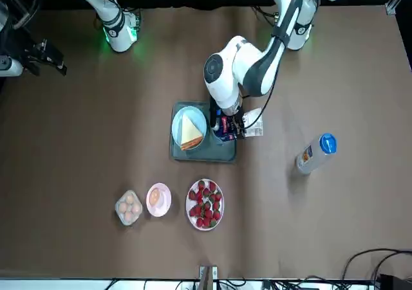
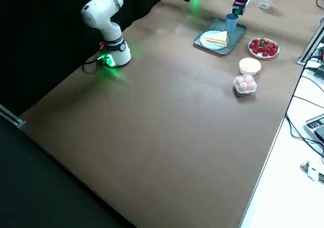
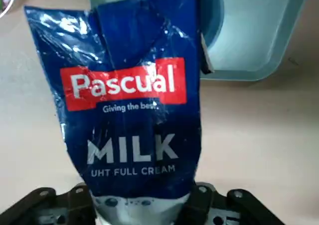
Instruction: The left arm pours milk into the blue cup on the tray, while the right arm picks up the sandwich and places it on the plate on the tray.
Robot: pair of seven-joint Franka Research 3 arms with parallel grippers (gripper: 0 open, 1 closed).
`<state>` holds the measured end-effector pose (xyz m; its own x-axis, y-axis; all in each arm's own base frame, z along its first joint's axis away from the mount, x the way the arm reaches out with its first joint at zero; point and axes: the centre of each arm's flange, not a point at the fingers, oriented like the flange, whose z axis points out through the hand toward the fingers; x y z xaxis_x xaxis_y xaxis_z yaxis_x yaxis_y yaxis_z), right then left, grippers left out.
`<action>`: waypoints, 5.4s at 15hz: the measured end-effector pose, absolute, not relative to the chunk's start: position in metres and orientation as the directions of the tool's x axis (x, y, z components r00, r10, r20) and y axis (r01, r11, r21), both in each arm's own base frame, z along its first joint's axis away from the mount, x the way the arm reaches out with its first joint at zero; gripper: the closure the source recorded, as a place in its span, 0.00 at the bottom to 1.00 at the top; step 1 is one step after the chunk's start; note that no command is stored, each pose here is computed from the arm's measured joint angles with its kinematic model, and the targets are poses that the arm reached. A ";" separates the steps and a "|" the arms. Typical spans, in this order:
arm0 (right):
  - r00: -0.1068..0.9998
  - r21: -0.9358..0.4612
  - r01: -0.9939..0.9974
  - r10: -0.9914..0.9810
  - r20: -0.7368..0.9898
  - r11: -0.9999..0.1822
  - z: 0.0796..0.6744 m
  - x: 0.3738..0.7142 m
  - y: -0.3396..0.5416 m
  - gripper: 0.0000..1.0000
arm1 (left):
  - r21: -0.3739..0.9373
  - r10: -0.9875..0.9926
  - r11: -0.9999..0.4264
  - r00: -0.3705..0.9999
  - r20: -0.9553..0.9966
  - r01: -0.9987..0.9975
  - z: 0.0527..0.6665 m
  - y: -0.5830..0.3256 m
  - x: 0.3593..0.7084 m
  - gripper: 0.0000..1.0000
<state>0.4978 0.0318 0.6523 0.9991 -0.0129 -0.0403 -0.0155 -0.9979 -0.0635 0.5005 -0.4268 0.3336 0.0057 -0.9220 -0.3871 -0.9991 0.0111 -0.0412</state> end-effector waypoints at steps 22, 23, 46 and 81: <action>0.999 -0.059 -0.012 -0.009 -0.044 -0.998 0.651 0.497 0.031 0.00 | 0.497 -0.804 -0.081 0.351 0.479 -0.864 0.508 0.024 0.580 0.50; 0.999 -0.059 -0.012 -0.009 -0.044 -0.998 0.651 0.497 0.031 0.00 | 0.494 -0.785 -0.061 0.347 0.514 -0.867 0.507 0.050 0.575 0.50; 0.999 -0.060 -0.036 -0.034 -0.040 -0.998 0.652 0.498 0.019 0.00 | 0.011 -0.244 0.083 -0.010 0.970 -0.997 0.152 0.276 0.534 0.47; 0.998 -0.060 -0.047 -0.044 -0.042 -0.997 0.651 0.498 0.013 0.00 | 0.082 -0.842 0.015 0.032 0.539 -0.997 0.471 0.244 0.587 0.01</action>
